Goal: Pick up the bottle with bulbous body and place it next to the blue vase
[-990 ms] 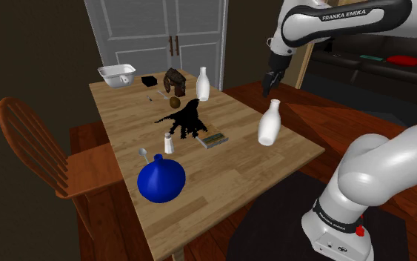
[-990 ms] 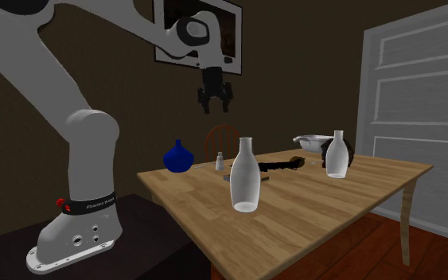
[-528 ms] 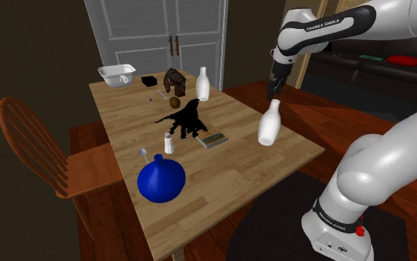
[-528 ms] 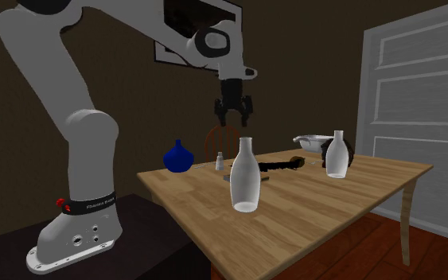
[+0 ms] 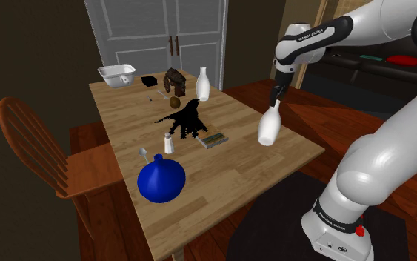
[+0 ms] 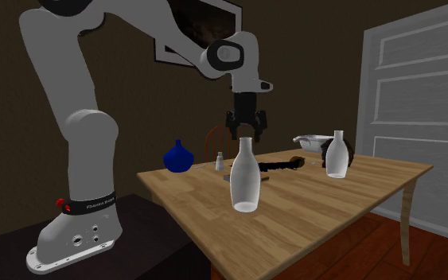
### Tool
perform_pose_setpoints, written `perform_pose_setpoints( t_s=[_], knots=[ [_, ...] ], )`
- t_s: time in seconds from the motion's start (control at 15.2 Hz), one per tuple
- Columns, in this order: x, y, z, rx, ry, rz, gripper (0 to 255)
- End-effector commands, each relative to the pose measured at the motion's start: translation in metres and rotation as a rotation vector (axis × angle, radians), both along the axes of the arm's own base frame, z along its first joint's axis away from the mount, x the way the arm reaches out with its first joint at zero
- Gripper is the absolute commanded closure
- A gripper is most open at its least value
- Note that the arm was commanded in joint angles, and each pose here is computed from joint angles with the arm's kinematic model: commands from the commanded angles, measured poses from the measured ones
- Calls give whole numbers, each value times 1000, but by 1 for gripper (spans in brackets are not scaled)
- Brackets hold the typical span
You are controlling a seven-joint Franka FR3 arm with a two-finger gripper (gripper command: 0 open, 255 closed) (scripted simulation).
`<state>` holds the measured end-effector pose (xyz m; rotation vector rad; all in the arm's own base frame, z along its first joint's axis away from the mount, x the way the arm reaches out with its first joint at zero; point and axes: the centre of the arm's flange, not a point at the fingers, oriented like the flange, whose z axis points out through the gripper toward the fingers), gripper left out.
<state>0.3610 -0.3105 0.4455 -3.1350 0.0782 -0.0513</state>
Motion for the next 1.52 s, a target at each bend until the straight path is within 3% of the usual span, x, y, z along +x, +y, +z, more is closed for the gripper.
perform_pose_setpoints(
  t_s=[0.0, 0.2, 0.66, 0.73, 1.45],
  knots=[
    [0, 0, -11, 0, 0, 0, 0],
    [1, 0, -25, 0, 0, 0, 0],
    [1, 0, -25, 0, 0, 0, 0],
    [1, 0, -25, 0, 0, 0, 255],
    [1, 0, -14, 0, 0, 0, 255]
  ],
)
